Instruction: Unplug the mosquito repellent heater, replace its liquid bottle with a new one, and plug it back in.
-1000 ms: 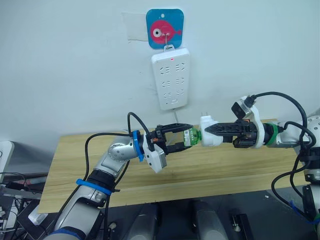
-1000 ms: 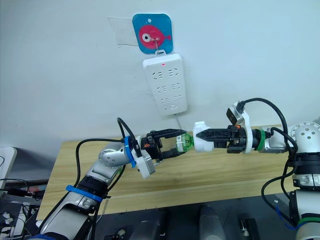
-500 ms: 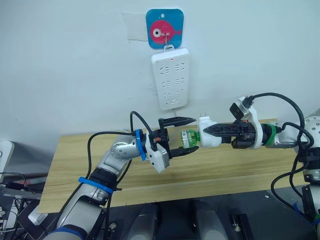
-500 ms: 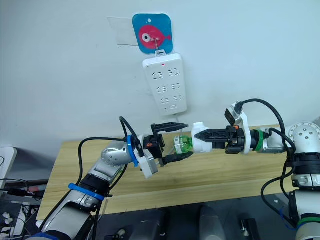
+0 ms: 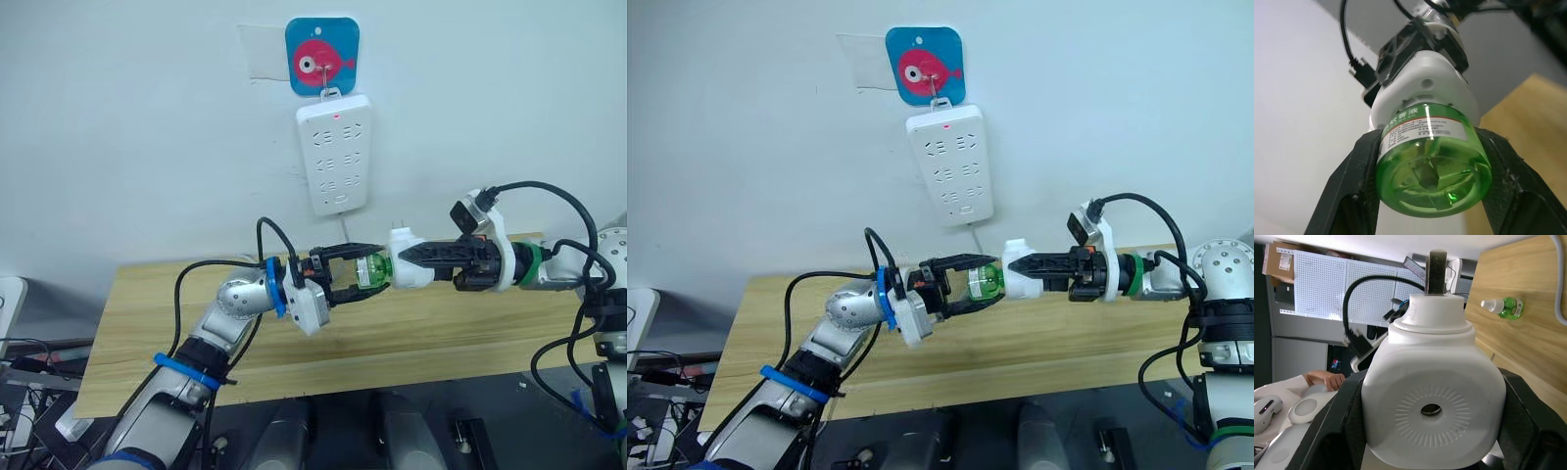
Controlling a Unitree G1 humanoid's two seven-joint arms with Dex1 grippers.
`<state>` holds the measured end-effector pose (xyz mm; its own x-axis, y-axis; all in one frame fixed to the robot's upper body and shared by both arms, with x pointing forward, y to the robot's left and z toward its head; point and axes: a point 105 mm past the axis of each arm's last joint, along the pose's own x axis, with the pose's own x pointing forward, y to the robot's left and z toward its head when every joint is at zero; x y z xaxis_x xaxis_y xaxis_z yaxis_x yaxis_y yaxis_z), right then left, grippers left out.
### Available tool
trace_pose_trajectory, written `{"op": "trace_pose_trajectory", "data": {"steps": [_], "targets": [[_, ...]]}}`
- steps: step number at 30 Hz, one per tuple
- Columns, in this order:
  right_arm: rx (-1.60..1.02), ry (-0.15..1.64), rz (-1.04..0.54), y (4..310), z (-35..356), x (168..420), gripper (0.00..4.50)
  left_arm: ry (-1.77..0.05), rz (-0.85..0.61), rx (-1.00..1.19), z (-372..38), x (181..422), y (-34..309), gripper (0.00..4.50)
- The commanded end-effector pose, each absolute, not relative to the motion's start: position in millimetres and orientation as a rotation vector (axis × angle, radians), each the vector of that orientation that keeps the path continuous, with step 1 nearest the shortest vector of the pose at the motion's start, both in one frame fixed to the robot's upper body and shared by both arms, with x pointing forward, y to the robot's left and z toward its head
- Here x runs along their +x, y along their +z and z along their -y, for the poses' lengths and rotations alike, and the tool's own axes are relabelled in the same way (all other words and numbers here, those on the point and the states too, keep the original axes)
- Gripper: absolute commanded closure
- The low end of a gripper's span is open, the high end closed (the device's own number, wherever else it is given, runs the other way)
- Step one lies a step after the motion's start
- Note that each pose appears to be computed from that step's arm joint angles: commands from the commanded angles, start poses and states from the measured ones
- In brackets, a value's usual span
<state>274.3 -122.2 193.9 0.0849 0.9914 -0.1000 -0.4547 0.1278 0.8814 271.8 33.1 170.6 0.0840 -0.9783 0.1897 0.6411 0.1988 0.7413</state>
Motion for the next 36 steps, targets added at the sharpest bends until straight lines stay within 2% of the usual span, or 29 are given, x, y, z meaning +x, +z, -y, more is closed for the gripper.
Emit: {"op": "trace_pose_trajectory", "data": {"steps": [1, 3, 4, 6, 8, 11, 16, 21, 25, 28, 31, 33, 36], "targets": [[0.752, 1.308, -0.822, 208, 127, 268, 1.52, -1.415, 0.363, 0.06, -31, 271, 178, 2.26], [0.729, 1.315, -0.828, 209, 128, 264, 1.52, -1.452, 0.114, -0.214, -31, 268, 182, 2.26], [0.726, 1.317, -0.828, 209, 128, 264, 1.52, -1.453, 0.044, -0.289, -32, 268, 185, 2.26], [0.713, 1.338, -0.835, 208, 125, 259, 1.52, -1.448, -0.223, -0.576, -38, 271, 179, 2.26], [0.697, 1.348, -0.846, 205, 122, 254, 1.52, -1.444, -0.414, -0.749, -41, 269, 172, 2.26], [0.684, 1.348, -0.85, 202, 120, 252, 1.52, -1.437, -0.537, -0.855, -43, 268, 168, 2.26], [0.687, 1.293, -0.837, 202, 131, 256, 1.52, -1.454, -0.614, -0.905, -56, 261, 168, 2.26], [0.695, 1.221, -0.821, 204, 147, 260, 1.52, -1.418, -0.622, -0.913, -72, 258, 166, 2.26], [0.658, 1.041, -0.787, 191, 167, 279, 1.52, -1.378, -0.602, -0.889, -83, 256, 164, 2.26], [0.425, 0.764, -0.817, 148, 194, 302, 1.52, -1.345, -0.576, -0.892, -85, 257, 163, 2.26], [0.126, 0.499, -0.878, 98, 239, 319, 1.52, -1.338, -0.572, -0.886, -83, 254, 160, 2.26], [-0.03, 0.411, -0.897, 79, 262, 324, 1.52, -1.336, -0.573, -0.867, -79, 250, 157, 2.26], [-0.171, 0.378, -0.979, 59, 288, 320, 1.52, -1.345, -0.572, -0.863, -75, 243, 154, 2.26]]}}
